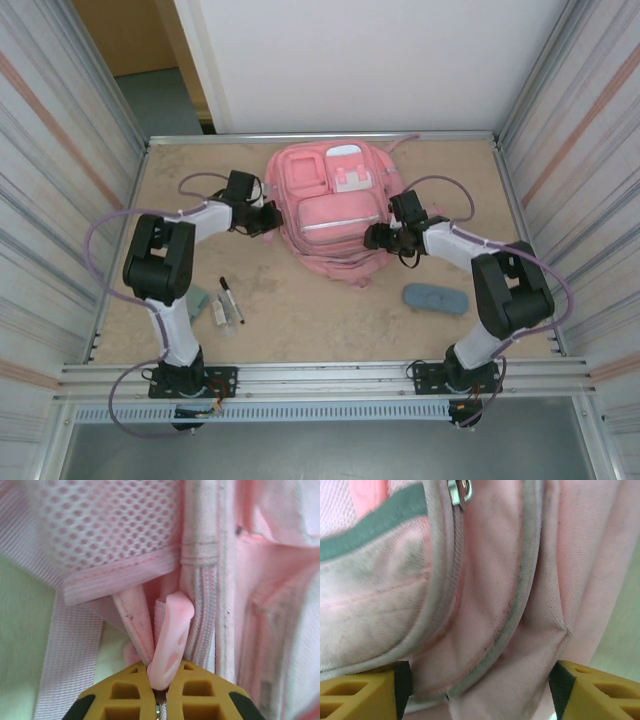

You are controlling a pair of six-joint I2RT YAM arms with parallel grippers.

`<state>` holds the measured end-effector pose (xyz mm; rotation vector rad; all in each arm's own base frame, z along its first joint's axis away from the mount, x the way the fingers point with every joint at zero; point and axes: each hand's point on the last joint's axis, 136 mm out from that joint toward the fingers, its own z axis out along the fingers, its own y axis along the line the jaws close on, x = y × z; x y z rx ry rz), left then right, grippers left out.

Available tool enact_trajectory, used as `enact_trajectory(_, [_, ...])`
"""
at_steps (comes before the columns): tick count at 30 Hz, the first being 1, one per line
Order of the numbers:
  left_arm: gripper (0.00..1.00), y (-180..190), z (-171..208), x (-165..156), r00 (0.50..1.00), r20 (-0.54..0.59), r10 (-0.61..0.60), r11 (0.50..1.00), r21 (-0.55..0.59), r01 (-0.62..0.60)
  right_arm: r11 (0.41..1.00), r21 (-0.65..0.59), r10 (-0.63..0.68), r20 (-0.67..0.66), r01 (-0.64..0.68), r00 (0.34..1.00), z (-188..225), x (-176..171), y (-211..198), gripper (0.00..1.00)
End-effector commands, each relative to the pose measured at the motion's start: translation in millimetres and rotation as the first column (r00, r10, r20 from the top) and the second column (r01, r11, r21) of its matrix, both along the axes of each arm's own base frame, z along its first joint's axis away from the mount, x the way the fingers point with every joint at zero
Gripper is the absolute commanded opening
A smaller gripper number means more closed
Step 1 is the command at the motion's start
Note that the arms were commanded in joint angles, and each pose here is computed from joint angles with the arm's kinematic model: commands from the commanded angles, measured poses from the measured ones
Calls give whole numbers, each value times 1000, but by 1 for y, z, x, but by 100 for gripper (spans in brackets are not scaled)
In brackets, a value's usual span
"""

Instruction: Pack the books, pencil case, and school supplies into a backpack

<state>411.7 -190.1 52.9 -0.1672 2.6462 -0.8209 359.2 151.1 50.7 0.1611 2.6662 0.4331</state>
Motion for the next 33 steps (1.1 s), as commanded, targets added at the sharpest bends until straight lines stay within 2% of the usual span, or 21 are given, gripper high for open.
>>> enact_trajectory(1, [0,-1,11,-37,999,-35,20,1000,5,-20,1000,-26,-3,120,6,993,15,58,-1,69])
enact_trajectory(7, [0,-13,19,-76,997,-67,33,999,20,-32,997,-49,-43,213,55,976,27,145,-20,72])
enact_trajectory(9, [0,-24,19,-85,996,-86,19,1000,-13,-20,998,-18,-59,236,65,970,37,158,-25,75])
enact_trajectory(11, [0,-28,18,-90,996,-86,11,1000,-22,-13,998,-11,-62,266,68,962,55,156,-30,78])
enact_trajectory(15, [3,-13,18,-91,994,-87,71,997,-2,-71,993,-34,-98,306,114,947,86,114,-43,83])
enact_trajectory(17, [31,-9,19,-90,992,-86,95,995,0,-95,997,-31,-59,303,72,951,89,84,-30,83])
enact_trajectory(18, [36,-7,19,-89,991,-76,106,994,11,-105,999,-39,-21,295,34,955,86,65,-18,83])
enact_trajectory(22, [46,4,19,-81,987,-48,153,985,82,-149,987,-108,146,280,-120,949,75,0,36,83])
enact_trajectory(27, [49,8,9,-68,981,-19,193,970,153,-188,969,-71,246,258,-235,934,64,-56,96,83])
enact_trajectory(30, [49,2,-6,-66,976,-52,212,967,152,-202,947,-54,320,269,-318,909,56,-80,130,83])
enact_trajectory(33, [50,2,-15,-64,971,-35,238,954,197,-227,925,-36,375,241,-378,895,41,-91,154,83])
